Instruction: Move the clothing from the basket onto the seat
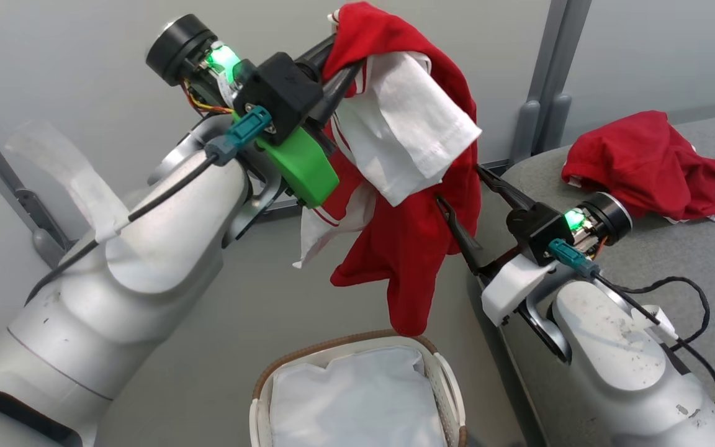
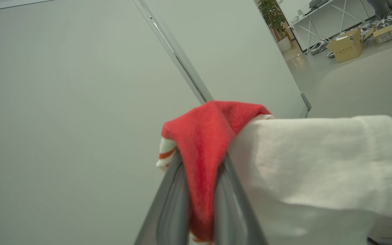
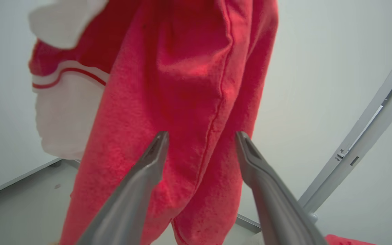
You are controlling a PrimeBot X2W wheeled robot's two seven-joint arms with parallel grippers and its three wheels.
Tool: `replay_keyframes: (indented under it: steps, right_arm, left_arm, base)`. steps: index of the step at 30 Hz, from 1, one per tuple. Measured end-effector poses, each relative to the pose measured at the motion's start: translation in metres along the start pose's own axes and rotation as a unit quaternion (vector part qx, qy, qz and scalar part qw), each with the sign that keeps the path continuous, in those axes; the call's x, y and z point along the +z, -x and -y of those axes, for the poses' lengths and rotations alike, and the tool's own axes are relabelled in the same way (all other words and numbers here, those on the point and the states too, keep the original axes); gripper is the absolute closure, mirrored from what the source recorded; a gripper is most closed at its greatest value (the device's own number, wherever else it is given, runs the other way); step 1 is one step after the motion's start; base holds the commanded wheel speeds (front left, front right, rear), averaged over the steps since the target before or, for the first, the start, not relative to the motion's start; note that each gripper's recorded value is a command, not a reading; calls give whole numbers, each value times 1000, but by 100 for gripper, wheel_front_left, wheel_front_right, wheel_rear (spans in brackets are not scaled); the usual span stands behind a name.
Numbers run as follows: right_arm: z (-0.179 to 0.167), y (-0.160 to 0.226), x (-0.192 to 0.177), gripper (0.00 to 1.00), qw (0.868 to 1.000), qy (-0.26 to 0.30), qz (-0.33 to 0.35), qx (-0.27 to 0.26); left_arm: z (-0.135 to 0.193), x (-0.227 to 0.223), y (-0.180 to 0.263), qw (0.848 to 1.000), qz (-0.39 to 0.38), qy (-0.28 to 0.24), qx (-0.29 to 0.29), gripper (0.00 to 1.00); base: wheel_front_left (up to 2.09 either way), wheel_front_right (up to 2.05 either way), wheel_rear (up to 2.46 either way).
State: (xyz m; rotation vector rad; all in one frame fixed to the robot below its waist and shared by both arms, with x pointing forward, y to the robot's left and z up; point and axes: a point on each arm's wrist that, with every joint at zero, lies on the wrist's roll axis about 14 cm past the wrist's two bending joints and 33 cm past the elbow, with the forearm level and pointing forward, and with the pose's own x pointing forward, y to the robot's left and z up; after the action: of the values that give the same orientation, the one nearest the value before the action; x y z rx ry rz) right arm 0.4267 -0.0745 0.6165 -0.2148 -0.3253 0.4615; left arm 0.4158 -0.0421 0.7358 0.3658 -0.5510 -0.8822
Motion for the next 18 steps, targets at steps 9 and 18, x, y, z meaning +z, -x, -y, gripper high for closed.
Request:
replay_keyframes:
  steps: [9, 18]
  right_arm:
    - [-41, -17, -10, 0, 994, 8, -29, 103]
    - [-69, -27, 0, 100, 987, -13, -25, 157]
  left_arm:
    - [18, 4, 3, 1000, 6, 1, -29, 100]
    - [19, -2, 11, 1000, 0, 16, -26, 100]
  base:
    - [0, 0, 0]
    - [0, 0, 0]
